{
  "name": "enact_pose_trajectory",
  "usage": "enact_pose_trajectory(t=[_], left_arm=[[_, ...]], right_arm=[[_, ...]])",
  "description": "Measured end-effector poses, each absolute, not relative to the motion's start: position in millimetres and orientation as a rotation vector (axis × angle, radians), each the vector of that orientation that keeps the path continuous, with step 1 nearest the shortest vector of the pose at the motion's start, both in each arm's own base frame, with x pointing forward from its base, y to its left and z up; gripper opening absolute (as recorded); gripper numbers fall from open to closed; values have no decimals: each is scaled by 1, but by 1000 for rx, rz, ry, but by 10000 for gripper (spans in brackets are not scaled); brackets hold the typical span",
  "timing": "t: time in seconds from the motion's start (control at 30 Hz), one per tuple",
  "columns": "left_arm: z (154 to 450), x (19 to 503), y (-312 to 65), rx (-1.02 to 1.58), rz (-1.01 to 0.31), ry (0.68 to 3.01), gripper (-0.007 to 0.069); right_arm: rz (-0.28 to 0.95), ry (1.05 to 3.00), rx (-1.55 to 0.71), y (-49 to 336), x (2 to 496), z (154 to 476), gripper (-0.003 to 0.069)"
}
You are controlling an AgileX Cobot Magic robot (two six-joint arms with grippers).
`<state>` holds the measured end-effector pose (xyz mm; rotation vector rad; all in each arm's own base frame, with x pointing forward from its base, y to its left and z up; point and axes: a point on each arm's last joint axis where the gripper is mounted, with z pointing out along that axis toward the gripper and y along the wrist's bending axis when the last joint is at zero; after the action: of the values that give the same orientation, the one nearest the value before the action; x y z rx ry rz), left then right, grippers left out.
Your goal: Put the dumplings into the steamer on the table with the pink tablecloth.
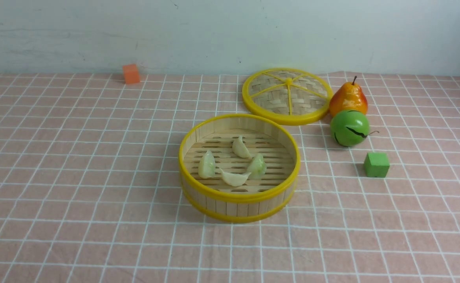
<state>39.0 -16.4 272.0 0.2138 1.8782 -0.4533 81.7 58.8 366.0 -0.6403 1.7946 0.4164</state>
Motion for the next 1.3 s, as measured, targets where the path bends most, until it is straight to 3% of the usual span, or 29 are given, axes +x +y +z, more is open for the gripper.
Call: enact_pose_trajectory(t=[0.4, 0.53, 0.8, 0.93, 1.3], left_arm=[[272, 39, -16, 214, -452, 1878, 74], [272, 39, -16, 215, -451, 1878, 74], [272, 39, -16, 215, -451, 1878, 82], [272, 39, -16, 215, -451, 1878, 89], [272, 39, -16, 213, -449, 1878, 96]], right_arm=[[449, 1890, -689, 55, 67, 344, 15], [447, 1870, -635, 54, 70, 321, -19], [336, 1774, -199, 24, 65, 249, -21], [219, 1771, 70, 7, 58, 210, -21], [113, 1824, 189, -1, 54, 175, -21]])
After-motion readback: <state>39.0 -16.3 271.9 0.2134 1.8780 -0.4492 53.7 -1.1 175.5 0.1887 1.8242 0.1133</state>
